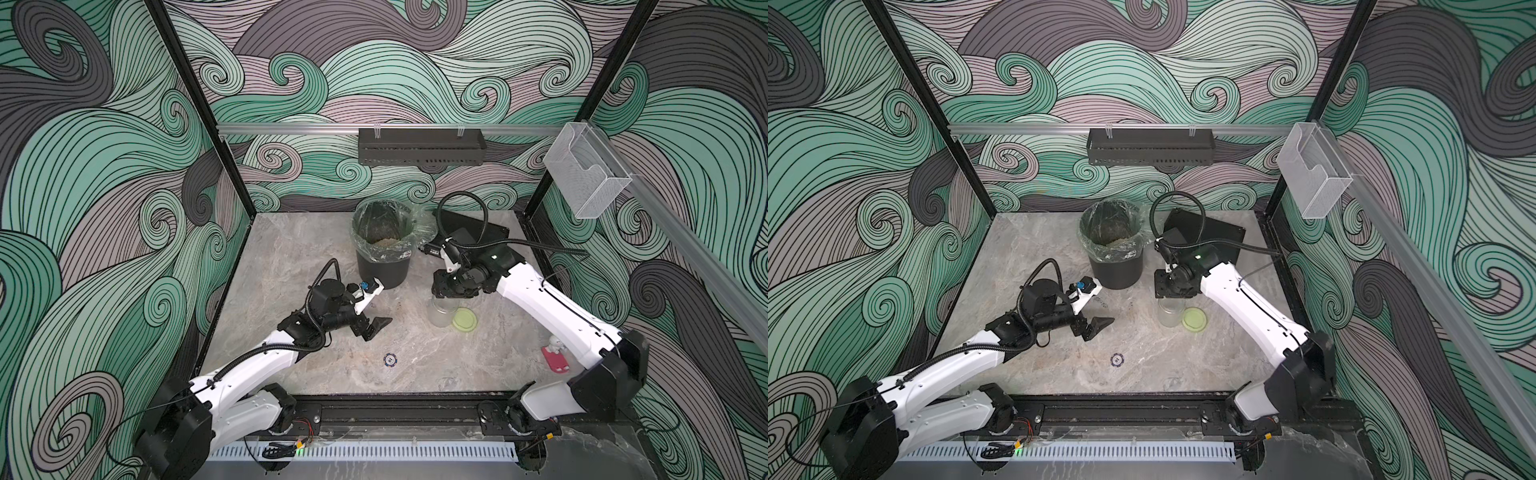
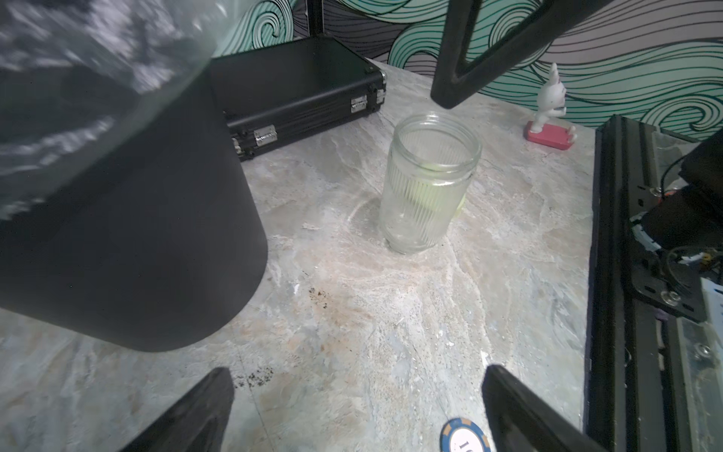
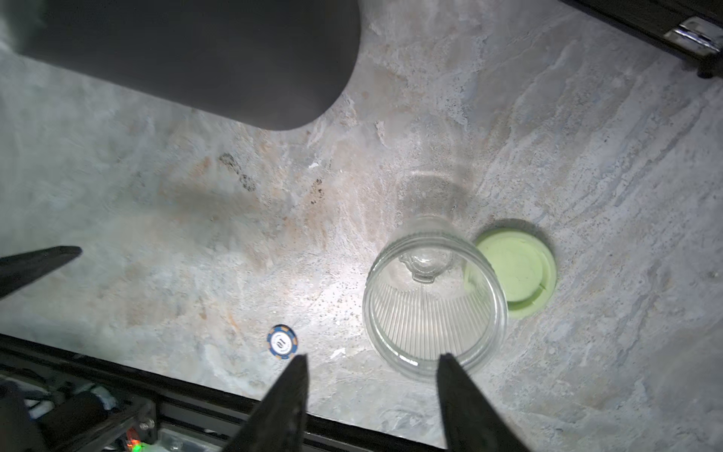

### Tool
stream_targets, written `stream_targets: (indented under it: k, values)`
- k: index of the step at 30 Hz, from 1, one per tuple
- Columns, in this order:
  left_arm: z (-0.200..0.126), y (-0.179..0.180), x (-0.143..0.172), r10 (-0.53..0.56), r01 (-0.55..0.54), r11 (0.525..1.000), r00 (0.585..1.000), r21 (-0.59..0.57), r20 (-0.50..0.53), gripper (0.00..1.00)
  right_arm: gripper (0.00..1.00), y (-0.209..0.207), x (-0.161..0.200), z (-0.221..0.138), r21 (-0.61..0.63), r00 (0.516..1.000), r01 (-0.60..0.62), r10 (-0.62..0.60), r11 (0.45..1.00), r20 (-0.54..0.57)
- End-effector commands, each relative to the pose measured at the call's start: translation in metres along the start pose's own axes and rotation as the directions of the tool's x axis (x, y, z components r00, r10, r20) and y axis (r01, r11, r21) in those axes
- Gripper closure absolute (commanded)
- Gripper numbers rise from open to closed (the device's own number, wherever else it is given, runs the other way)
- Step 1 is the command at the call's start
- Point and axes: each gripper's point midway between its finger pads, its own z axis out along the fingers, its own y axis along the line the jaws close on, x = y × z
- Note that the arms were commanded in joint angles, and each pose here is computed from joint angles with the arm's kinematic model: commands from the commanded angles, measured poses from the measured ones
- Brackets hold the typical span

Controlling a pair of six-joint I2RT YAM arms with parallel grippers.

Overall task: Empty expired oatmeal from jars
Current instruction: Place the jar at the center of the board, then reset both arms

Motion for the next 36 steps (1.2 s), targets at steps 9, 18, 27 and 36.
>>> stream_targets:
  k: [9,18,27,36]
  values:
    - [-0.079,0.131,-0.019,-0.084,0.219,0.79,0.964,-0.573,0.253,0.01,0.01,-0.079,-0.05,-0.058,0.165,0.883,-0.024,-0.056,0.986,0.467]
    - [-0.109,0.211,0.046,-0.104,0.228,0.513,0.974,-0.828,0.204,0.02,0.01,-0.174,-0.047,0.004,0.384,0.634,-0.139,-0.216,0.913,0.742]
    - [-0.107,0.253,0.104,-0.211,0.246,0.372,0.961,-0.895,0.177,0.01,0.01,-0.247,-0.042,0.035,0.38,0.611,-0.295,-0.133,0.877,0.78]
    - [-0.103,0.263,0.134,-0.229,0.291,0.331,0.948,-0.898,0.222,0.01,0.01,-0.245,-0.052,0.073,0.323,0.627,-0.241,-0.107,0.915,0.772]
